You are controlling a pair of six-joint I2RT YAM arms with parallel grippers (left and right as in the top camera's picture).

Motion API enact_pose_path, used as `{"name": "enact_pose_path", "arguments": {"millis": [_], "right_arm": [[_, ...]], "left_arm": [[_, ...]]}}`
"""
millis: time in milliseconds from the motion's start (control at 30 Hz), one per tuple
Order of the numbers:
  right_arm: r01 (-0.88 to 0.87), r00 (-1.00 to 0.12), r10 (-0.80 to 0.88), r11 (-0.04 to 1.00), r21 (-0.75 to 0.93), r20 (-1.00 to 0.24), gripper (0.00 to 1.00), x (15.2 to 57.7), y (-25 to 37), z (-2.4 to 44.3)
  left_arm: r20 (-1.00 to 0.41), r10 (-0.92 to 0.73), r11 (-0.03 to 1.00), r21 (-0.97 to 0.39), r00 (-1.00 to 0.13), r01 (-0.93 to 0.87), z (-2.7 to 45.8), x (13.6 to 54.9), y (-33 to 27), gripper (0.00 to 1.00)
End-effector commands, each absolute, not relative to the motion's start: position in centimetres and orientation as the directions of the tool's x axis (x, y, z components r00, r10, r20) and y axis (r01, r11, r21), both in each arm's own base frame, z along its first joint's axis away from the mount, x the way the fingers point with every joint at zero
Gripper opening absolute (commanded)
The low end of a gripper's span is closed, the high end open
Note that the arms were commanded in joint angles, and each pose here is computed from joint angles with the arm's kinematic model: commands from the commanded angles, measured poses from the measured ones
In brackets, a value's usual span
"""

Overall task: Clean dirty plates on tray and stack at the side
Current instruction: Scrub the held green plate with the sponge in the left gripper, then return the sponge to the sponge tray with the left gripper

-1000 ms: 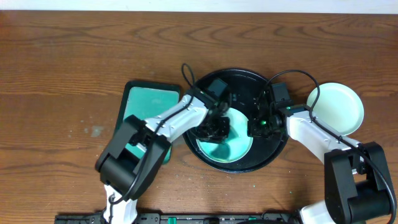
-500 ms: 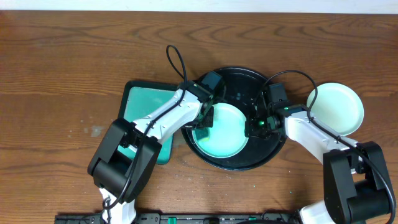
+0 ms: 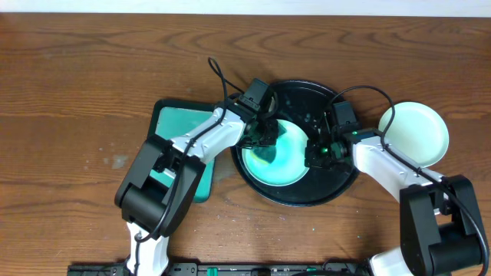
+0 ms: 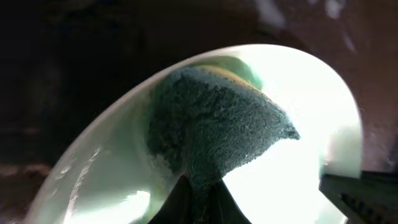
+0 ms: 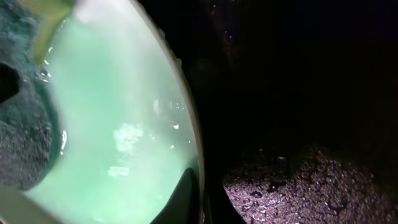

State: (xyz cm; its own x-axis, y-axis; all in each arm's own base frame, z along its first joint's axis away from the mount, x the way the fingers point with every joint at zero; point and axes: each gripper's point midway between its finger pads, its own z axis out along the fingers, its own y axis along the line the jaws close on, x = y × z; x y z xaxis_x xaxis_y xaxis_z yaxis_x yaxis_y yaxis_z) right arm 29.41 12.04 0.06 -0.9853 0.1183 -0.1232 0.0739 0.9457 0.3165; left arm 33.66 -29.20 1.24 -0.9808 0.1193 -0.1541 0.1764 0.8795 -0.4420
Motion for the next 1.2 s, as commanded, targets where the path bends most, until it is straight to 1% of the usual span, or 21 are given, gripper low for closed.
{"name": "enact_pose_path", "arguments": {"millis": [0, 133, 200, 333, 400, 600, 700, 800, 833, 900, 1033, 1067, 1133, 1167], "right_arm": [[0.088, -0.986, 0.115, 0.973, 0.214, -0.118, 0.01, 28.9, 10.0, -1.4], [0.088, -0.986, 0.115, 0.973, 0.213, -0.117, 0.01, 28.9, 10.0, -1.4], [0.088, -0.986, 0.115, 0.973, 0.213, -0.117, 0.01, 28.9, 10.0, -1.4], [0.089, -0.987, 0.115, 0.973, 0.213, -0.116, 0.01, 28.8, 10.0, -1.4], [0.089, -0.987, 0.115, 0.973, 0.213, -0.115, 0.01, 28.8, 10.0, -1.4], [0.089, -0.987, 0.115, 0.973, 0.212, -0.114, 0.01, 28.8, 10.0, -1.4], [0.089, -0.987, 0.115, 0.973, 0.212, -0.112, 0.01, 28.7, 10.0, -1.4], [0.089, -0.987, 0.115, 0.973, 0.211, -0.112, 0.01, 28.7, 10.0, -1.4], [0.086, -0.987, 0.111, 0.974, 0.211, -0.113, 0.01, 28.7, 10.0, -1.4], [0.082, -0.988, 0.107, 0.975, 0.208, -0.115, 0.01, 28.8, 9.9, -1.4], [0.058, -0.989, 0.085, 0.977, 0.205, -0.121, 0.02, 28.8, 9.9, -1.4], [0.05, -0.989, 0.076, 0.978, 0.205, -0.124, 0.02, 28.8, 9.9, -1.4], [0.021, -0.99, 0.048, 0.979, 0.201, -0.132, 0.05, 28.9, 9.9, -1.4], [-0.008, -0.99, 0.021, 0.98, 0.198, -0.141, 0.1, 28.9, 10.0, -1.4]], "left_arm": [[0.046, 0.285, 0.785, -0.584, -0.957, 0.206, -2.2, 26.4, -33.8, 0.07], [0.044, 0.33, 0.759, -0.606, -0.943, 0.238, -1.5, 25.1, -35.0, 0.07], [0.024, 0.363, 0.727, -0.633, -0.932, 0.267, -0.7, 24.7, -35.7, 0.07], [0.023, 0.377, 0.712, -0.647, -0.926, 0.274, -0.3, 24.5, -35.9, 0.07], [0.027, 0.403, 0.683, -0.674, -0.915, 0.281, 0.1, 23.9, -36.1, 0.07], [0.048, 0.429, 0.69, -0.662, -0.902, 0.293, 0.4, 23.2, -35.3, 0.07], [0.026, 0.404, 0.748, -0.584, -0.914, 0.314, 0.9, 24.0, -33.8, 0.07], [-0.037, 0.333, 0.844, -0.434, -0.942, 0.316, 2.4, 26.1, -30.8, 0.07], [-0.075, 0.281, 0.883, -0.371, -0.957, 0.289, 3.6, 27.4, -29.2, 0.07], [-0.127, 0.221, 0.913, -0.322, -0.967, 0.251, 5.6, 28.9, -27.2, 0.07], [-0.229, 0.081, 0.952, -0.27, -0.97, 0.143, 10.1, 31.7, -21.8, 0.07], [-0.239, 0.057, 0.959, -0.257, -0.969, 0.12, 10.7, 32.0, -20.7, 0.07], [-0.264, -0.022, 0.98, -0.196, -0.964, 0.032, 11.9, 32.9, -16.6, 0.07], [-0.272, -0.083, 0.991, -0.121, -0.959, -0.051, 12.2, 33.3, -13.0, 0.07]]}}
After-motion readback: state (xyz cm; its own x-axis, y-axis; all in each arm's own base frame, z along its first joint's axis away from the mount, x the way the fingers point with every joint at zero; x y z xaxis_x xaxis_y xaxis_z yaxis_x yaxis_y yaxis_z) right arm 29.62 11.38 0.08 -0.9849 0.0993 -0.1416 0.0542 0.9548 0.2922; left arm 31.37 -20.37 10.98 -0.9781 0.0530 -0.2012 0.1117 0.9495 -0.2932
